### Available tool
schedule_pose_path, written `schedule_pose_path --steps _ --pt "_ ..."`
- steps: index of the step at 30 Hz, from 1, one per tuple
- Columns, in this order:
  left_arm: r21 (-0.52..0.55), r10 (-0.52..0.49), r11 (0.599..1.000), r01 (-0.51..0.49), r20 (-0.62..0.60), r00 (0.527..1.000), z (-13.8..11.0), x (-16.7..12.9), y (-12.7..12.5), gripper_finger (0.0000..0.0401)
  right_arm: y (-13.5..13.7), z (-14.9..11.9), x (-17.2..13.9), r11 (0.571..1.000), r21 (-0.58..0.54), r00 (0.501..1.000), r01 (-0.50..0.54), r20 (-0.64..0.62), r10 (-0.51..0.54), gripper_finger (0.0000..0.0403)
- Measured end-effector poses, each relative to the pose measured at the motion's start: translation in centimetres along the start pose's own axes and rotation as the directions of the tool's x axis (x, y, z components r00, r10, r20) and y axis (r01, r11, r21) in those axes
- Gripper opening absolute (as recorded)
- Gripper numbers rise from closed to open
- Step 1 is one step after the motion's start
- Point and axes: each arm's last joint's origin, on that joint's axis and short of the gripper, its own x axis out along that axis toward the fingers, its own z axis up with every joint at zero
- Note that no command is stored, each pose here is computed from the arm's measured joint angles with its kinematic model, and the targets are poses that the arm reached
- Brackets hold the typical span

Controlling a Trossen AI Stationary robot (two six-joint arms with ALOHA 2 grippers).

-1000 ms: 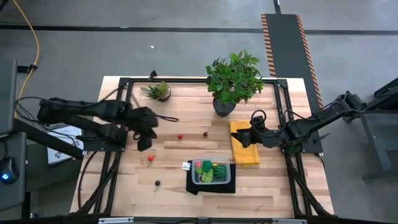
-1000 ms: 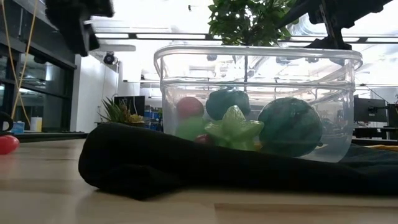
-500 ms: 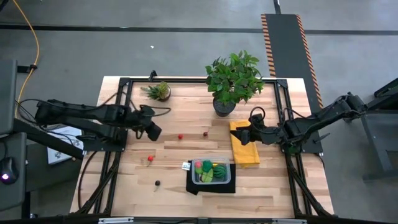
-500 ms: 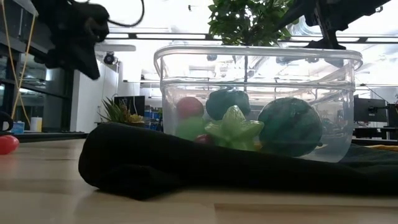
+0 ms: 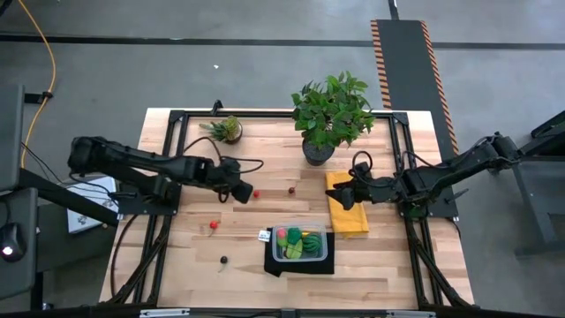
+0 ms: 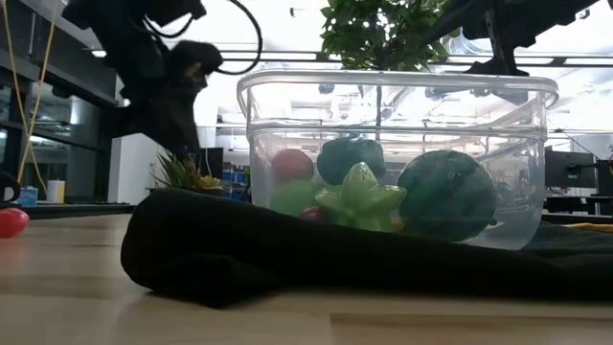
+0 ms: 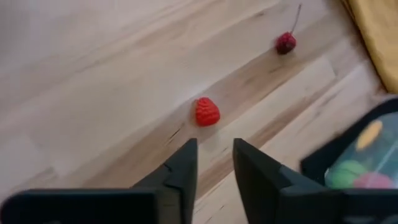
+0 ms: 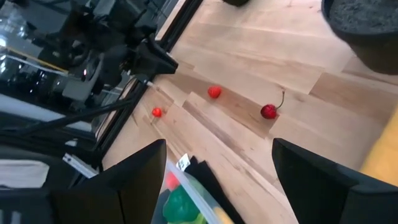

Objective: Pick and placing Produce into tupperware
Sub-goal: Put the raspberry into the transparent bin

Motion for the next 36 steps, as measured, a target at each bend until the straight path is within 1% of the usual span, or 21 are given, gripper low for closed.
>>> schedule_pose_path --steps 2,5,8,13,19,25,30,36 --pt "-0.031 0.015 0.999 -0.015 -0.008 1.000 0.2 0.3 -0.4 0.0113 0.0 0.0 0.0 1.000 -0.011 1.000 -0.007 -0.014 0.007 0.0282" --pt "-0.022 0.013 1.000 -0.014 -0.029 0.999 0.4 0.6 -1.0 0.0139 0.1 -0.1 0.0 0.999 -0.025 0.999 -0.020 -0.035 0.019 0.0282" --pt "-0.009 0.021 1.000 -0.021 -0.033 0.999 0.8 0.6 -1.6 0.0151 0.1 -0.2 0.0 0.999 -0.044 0.998 -0.031 -0.056 0.029 0.0282" --pt "0.030 0.062 0.998 -0.061 -0.043 0.997 1.4 0.6 -2.6 0.0153 0.1 -0.2 0.0 0.997 -0.065 0.996 -0.047 -0.081 0.042 0.0282" --pt "0.105 0.130 0.987 -0.122 -0.078 0.988 1.9 1.7 -3.4 0.0153 0.1 -0.3 0.0 0.995 -0.077 0.993 -0.058 -0.105 0.049 0.0282" --pt "0.077 0.145 0.988 -0.137 -0.107 0.984 3.2 2.8 -3.7 0.0153 0.2 -0.4 0.0 0.994 -0.079 0.989 -0.073 -0.132 0.062 0.0282" --pt "0.106 0.169 0.982 -0.156 -0.132 0.977 3.8 3.7 -3.7 0.0153 0.2 -0.4 0.0 0.994 -0.082 0.989 -0.076 -0.137 0.064 0.0282" --pt "0.142 0.208 0.973 -0.180 -0.217 0.954 3.7 5.2 -3.6 0.0153 0.2 -0.4 0.0 0.993 -0.093 0.988 -0.079 -0.139 0.066 0.0282"
